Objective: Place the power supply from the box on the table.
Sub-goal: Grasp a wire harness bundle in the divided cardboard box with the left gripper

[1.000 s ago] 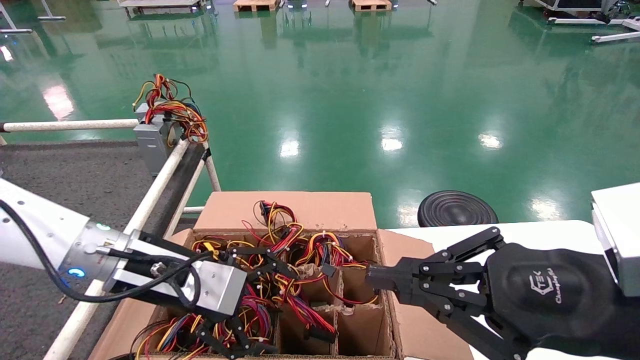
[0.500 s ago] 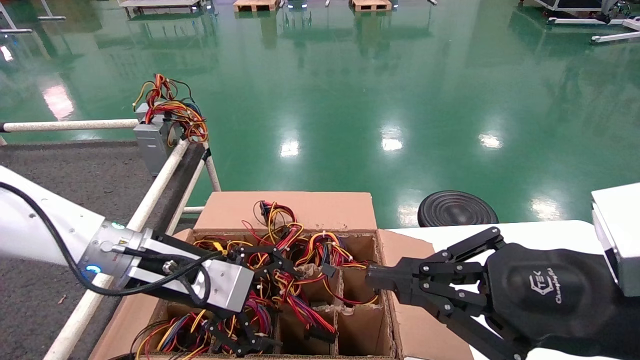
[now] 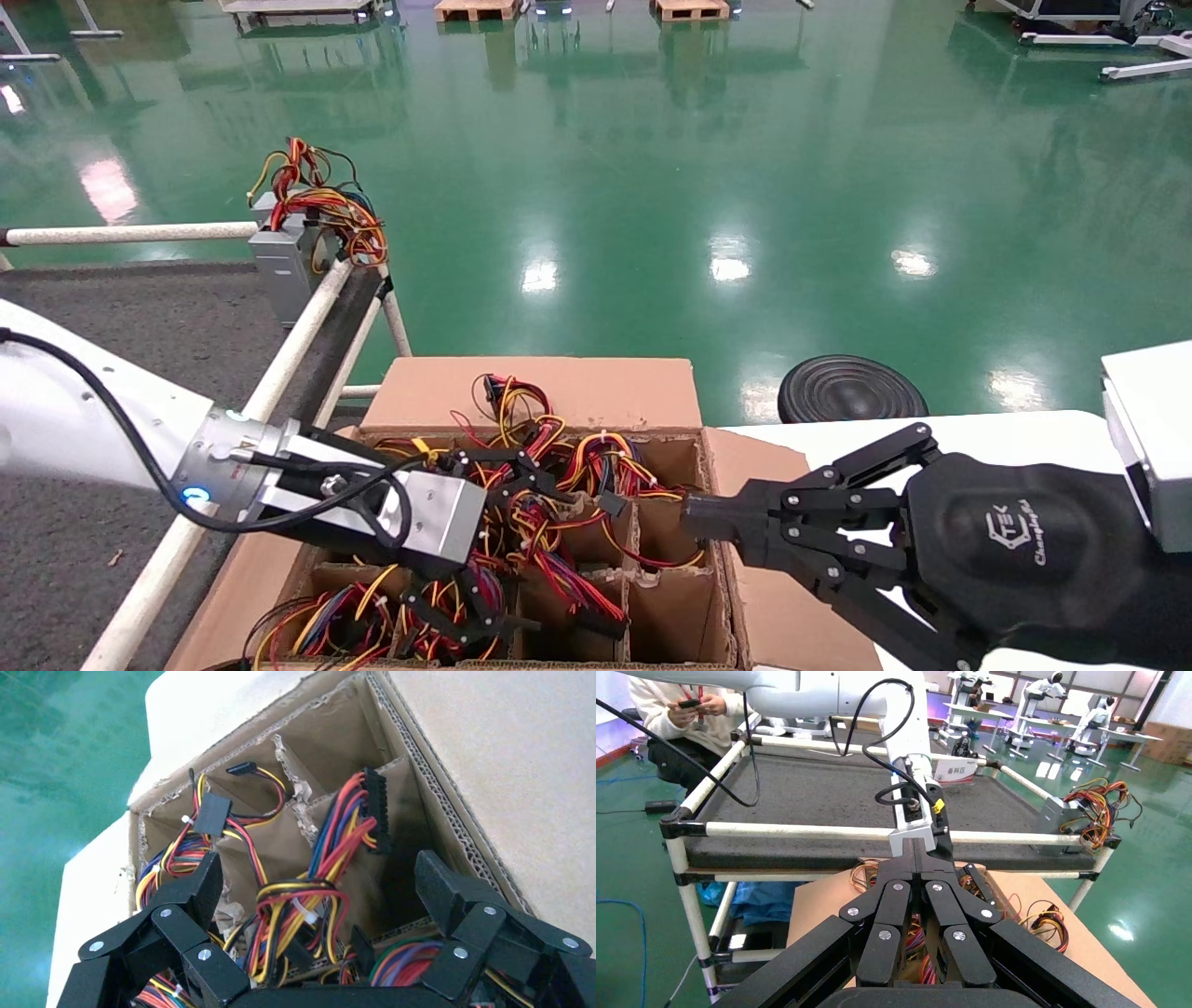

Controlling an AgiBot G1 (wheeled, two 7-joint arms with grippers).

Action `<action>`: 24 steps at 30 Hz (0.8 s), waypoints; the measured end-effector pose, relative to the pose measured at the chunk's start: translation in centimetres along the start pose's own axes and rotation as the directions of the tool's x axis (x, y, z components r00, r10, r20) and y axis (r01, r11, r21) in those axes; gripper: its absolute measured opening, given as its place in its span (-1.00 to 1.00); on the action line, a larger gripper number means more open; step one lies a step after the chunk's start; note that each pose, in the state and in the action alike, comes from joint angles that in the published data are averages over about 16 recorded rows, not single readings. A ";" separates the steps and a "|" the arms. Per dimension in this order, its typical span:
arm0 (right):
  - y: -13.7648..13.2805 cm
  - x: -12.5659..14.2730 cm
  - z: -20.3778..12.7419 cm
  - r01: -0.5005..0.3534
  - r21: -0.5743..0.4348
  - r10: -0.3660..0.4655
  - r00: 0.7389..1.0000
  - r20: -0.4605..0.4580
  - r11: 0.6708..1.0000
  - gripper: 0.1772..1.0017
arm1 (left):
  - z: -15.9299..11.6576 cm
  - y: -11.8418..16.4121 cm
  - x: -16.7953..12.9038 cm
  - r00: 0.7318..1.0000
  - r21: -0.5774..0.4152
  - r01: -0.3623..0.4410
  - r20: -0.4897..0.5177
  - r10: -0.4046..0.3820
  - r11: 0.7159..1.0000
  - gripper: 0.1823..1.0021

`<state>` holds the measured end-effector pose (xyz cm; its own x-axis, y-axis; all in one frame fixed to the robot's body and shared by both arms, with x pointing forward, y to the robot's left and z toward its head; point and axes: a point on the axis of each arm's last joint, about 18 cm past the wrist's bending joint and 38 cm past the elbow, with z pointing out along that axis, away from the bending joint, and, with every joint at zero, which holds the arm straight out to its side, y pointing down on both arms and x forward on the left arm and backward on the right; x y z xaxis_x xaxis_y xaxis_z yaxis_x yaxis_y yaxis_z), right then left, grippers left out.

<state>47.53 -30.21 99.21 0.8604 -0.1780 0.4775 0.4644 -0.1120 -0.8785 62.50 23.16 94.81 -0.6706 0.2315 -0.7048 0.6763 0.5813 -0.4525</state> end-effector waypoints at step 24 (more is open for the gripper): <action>0.0 0.0 0.0 0.000 0.000 0.000 1.000 0.000 1.000 -0.96 | 0.8 0.1 -0.3 1.000 0.034 0.030 0.008 -0.030 0.999 0.87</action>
<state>47.53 -30.21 99.21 0.8604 -0.1780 0.4775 0.4644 -0.1120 -0.8785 63.07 22.53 94.55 -0.6881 0.2077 -0.6952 0.6661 0.5607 -0.4918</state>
